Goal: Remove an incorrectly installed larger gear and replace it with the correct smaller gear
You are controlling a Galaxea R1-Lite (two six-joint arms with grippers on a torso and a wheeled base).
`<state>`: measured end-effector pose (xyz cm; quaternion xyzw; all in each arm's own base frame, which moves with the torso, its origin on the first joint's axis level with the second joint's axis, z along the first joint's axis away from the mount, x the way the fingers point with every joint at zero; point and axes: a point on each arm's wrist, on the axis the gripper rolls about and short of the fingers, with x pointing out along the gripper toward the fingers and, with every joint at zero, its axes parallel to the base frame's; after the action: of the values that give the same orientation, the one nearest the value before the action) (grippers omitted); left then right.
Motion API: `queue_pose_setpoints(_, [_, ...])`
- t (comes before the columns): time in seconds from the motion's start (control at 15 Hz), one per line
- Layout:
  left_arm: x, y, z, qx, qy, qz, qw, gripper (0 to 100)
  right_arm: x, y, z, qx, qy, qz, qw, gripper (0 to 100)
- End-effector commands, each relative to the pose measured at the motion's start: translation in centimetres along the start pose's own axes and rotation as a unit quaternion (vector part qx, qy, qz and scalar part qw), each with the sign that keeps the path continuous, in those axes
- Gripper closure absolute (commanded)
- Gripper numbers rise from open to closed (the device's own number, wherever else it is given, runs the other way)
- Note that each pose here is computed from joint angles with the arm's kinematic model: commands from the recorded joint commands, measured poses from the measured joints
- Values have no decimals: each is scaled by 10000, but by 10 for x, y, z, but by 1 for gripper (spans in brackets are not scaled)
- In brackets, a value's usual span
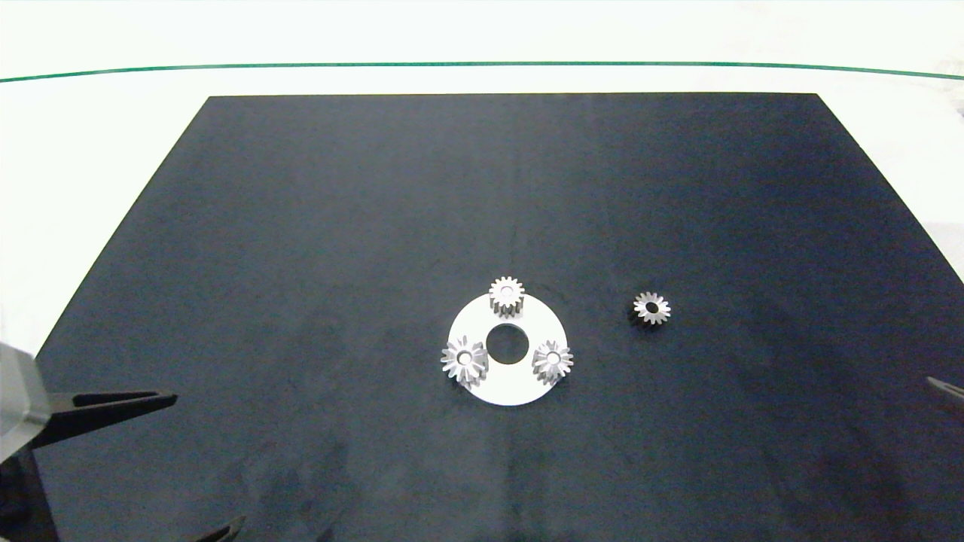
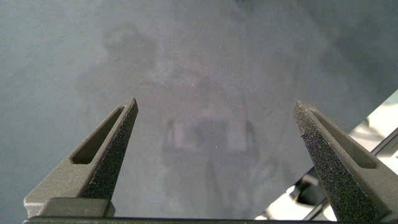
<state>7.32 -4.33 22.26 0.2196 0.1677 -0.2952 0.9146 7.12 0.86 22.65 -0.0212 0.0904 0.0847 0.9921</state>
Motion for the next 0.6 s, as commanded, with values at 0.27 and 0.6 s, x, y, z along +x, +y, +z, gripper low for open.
queue_pose_setpoints(0.27, [57,-10,24,520,349,-636,9960,0,33,-3,8,32,408,-111,9991,0])
queue_pose_setpoints(0.6, [96,-14,42,965,557,-364,9931,0,33,-4,8,49,417,-156,9990,0])
